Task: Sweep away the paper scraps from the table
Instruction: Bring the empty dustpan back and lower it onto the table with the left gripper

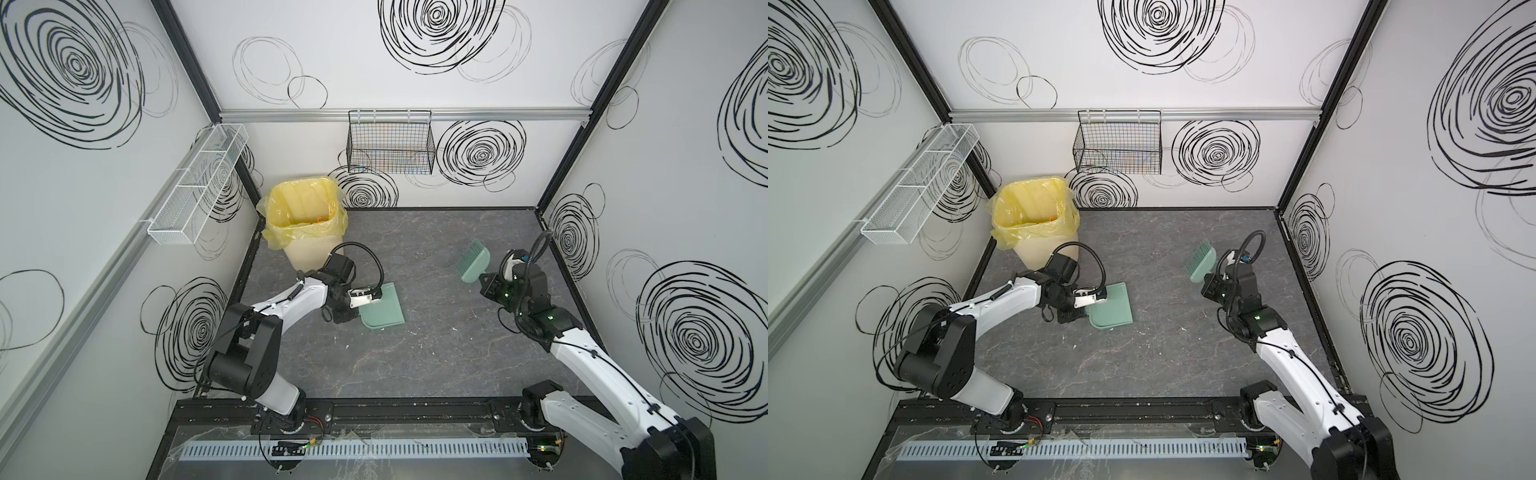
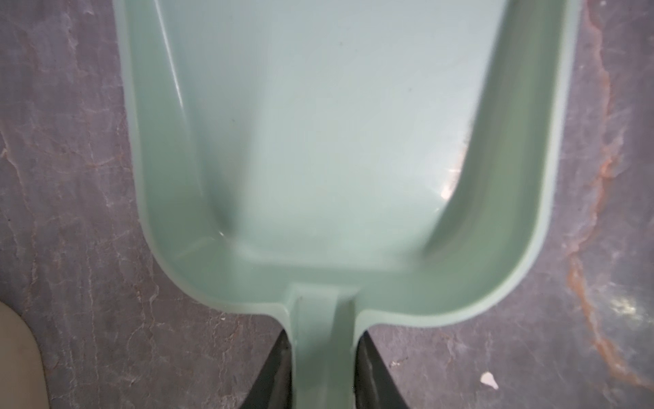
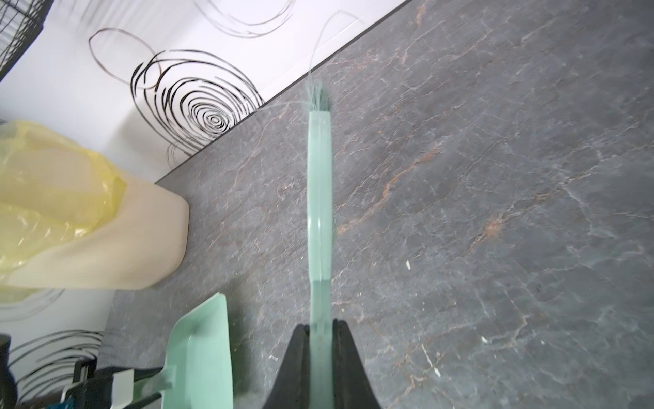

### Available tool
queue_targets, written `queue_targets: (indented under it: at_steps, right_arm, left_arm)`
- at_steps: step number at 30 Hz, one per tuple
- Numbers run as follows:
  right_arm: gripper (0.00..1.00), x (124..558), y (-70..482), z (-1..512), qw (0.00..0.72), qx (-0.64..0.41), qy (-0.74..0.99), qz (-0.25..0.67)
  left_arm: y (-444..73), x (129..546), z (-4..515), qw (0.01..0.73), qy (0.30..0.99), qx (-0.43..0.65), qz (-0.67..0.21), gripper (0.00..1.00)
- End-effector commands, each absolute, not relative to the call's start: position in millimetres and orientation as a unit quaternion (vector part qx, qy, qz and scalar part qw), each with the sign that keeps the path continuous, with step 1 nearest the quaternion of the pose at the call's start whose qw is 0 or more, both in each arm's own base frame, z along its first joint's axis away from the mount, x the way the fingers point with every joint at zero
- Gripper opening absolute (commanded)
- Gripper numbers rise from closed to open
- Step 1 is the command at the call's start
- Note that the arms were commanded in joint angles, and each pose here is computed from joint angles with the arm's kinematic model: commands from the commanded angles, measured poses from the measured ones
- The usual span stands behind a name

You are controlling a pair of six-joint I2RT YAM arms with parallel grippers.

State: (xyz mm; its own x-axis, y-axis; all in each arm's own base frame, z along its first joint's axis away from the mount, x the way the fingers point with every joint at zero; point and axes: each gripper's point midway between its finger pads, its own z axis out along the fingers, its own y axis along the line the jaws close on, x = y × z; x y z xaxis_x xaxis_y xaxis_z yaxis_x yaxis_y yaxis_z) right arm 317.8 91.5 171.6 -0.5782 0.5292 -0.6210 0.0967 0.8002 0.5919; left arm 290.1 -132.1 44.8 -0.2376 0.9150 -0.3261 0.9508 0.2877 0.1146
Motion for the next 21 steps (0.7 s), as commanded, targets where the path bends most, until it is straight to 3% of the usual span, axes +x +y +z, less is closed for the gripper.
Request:
queue_targets:
  at_steps: [1, 6, 14, 21]
  right_arm:
    - [0.0, 338.3, 103.8, 176.3, 0.426, 0.173, 0.808, 0.369]
    - [0.0, 353.1, 100.7, 138.1, 0.36, 0.194, 0.824, 0.392]
    - [0.0, 366.1, 87.2, 101.8, 0.342, 0.227, 0.826, 0.385]
    - [0.18, 373.7, 81.8, 77.8, 0.324, 0.241, 0.832, 0.381]
  left_arm:
    - [-134.5, 303.1, 55.1, 0.199, 0.79, 0.577, -0.049, 0.17]
    - [-131.3, 304.4, 54.5, 0.197, 0.796, 0.57, -0.052, 0.21]
    - [-131.6, 308.6, 47.0, 0.187, 0.8, 0.567, -0.062, 0.39]
    - [-134.6, 313.0, 49.5, 0.187, 0.801, 0.564, -0.069, 0.58]
